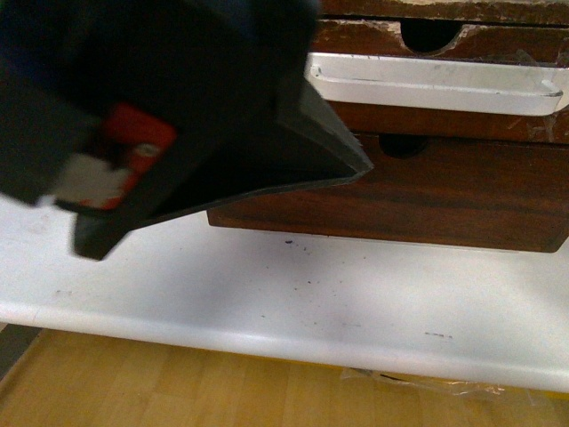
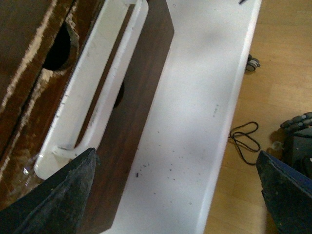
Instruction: Open drawer
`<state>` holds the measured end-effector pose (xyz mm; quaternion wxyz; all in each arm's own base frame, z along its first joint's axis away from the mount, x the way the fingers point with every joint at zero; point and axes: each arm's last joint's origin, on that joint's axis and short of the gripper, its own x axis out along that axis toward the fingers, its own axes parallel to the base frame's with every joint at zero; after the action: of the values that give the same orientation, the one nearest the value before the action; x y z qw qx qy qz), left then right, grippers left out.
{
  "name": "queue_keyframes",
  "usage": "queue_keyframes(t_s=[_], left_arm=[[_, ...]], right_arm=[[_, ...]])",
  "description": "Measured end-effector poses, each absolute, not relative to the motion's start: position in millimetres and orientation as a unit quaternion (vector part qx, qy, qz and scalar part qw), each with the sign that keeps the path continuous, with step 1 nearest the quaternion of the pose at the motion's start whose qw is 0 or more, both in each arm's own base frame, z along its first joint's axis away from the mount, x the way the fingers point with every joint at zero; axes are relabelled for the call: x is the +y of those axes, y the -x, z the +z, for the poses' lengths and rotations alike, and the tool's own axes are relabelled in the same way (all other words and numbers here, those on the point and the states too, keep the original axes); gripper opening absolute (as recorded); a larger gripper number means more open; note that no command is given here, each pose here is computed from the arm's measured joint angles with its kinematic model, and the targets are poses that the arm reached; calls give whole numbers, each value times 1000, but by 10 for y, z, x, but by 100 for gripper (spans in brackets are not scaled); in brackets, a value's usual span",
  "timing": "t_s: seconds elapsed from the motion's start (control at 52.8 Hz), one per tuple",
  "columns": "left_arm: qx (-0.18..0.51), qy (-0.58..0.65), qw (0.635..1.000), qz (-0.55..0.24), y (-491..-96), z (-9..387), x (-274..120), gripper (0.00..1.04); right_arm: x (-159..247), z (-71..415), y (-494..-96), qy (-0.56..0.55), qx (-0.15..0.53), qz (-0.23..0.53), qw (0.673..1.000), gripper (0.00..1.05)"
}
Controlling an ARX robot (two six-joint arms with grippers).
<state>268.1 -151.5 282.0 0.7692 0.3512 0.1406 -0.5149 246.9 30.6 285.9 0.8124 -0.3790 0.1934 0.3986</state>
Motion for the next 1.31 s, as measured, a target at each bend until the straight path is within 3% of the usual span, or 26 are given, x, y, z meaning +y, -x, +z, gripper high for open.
queue_keyframes(t_s=[0.587, 1.307], left_arm=[[150, -359, 769, -507, -3211, 2657, -1827, 98], [165, -365, 751, -524, -3321, 2505, -1827, 98]], right_arm=[[622, 2700, -2852, 418, 190, 429, 778, 96], [718, 2377, -3102, 408, 222, 441, 768, 96]])
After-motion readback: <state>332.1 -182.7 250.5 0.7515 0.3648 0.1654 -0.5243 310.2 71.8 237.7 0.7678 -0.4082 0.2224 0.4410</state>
